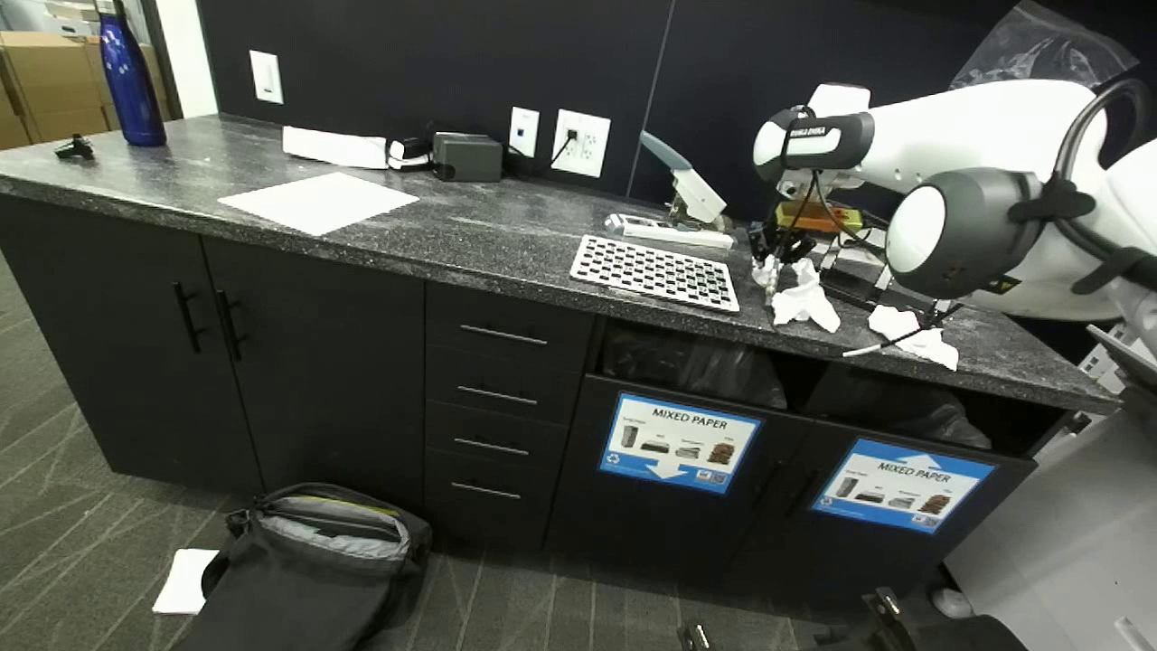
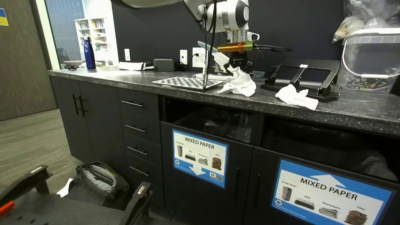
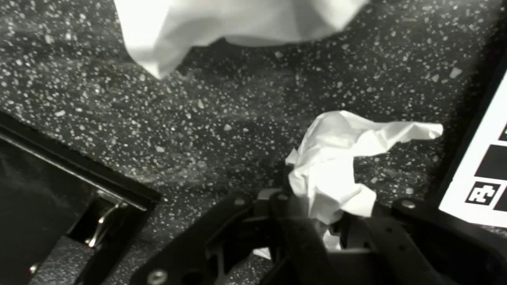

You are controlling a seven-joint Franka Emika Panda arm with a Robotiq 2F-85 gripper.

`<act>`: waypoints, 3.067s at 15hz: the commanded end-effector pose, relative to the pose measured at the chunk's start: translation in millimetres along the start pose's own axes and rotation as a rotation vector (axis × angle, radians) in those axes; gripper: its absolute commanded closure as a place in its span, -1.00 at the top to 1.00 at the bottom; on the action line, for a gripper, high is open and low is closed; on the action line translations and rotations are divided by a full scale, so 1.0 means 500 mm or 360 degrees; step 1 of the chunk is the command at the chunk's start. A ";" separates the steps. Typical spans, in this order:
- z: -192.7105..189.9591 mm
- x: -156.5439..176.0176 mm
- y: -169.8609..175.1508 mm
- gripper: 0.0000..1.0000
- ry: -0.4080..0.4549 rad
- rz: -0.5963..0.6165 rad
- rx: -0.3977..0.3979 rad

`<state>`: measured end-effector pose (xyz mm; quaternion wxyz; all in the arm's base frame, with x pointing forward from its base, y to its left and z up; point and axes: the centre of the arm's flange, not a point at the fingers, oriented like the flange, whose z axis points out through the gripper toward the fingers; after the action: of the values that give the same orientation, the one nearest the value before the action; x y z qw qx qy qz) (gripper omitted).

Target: Pick up the papers from the counter and throw them in the bin

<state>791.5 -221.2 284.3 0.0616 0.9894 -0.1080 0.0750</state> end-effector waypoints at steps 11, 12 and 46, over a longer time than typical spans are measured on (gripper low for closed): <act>-0.252 -0.195 -0.325 -0.79 -0.0521 -0.0251 -0.0123; -0.253 -0.223 -0.334 -0.79 -0.0625 -0.0271 -0.0128; 0.137 -0.792 -0.466 -0.81 -0.0230 -0.0348 -0.0041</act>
<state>538.5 87.9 155.0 0.0560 0.9956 0.0056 -0.0755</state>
